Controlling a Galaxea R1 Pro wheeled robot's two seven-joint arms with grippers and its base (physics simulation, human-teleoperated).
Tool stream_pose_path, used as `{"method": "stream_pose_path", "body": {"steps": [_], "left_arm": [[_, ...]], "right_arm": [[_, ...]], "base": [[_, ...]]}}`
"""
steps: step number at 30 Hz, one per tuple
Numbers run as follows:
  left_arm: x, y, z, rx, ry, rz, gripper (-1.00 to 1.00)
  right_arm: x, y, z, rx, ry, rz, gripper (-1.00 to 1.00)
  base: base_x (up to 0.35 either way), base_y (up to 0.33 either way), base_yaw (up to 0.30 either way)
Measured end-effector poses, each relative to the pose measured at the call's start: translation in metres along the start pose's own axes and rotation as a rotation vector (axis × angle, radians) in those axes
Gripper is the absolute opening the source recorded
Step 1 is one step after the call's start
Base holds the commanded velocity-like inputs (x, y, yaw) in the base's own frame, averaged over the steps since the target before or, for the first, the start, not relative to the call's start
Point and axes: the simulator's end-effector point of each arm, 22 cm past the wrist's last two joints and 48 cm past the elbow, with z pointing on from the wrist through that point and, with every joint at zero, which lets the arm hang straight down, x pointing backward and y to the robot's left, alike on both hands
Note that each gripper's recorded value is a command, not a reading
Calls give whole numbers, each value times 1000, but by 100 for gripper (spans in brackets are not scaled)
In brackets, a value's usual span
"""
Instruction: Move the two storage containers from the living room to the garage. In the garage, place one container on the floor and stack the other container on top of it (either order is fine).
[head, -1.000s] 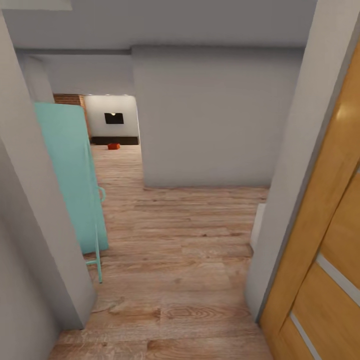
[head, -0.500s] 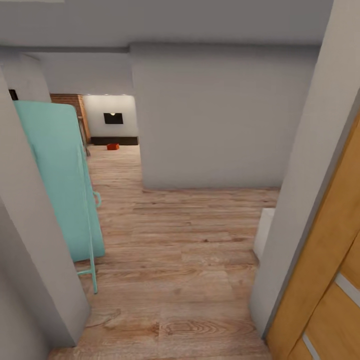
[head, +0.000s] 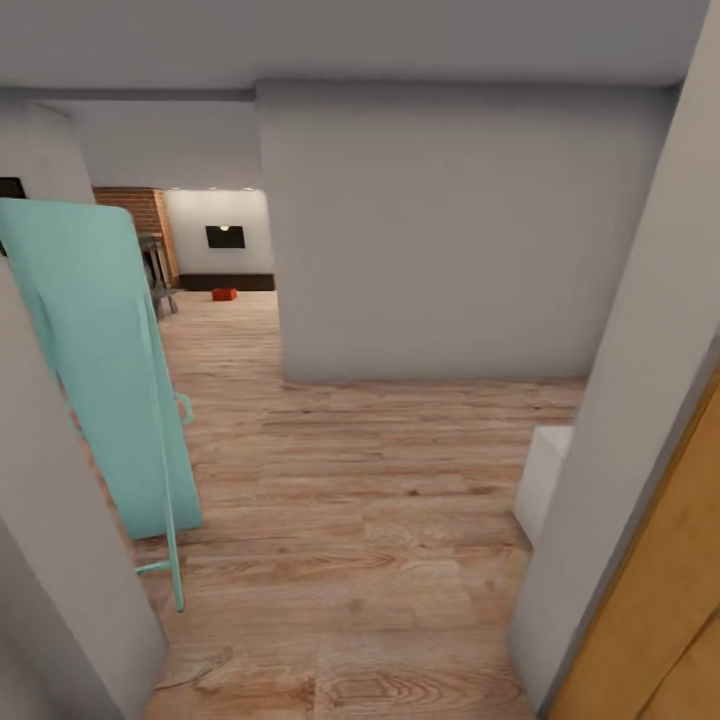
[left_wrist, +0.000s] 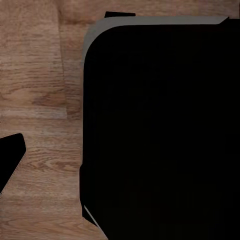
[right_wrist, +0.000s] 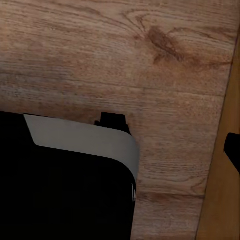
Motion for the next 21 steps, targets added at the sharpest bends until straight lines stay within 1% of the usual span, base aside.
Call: {"method": "stream_pose_path", "body": {"steps": [21], "left_arm": [[0,0,0,0,-1,0,100]], "right_arm": [[0,-1,0,1,0,-1,100]], "base": [[245,0,0]]}}
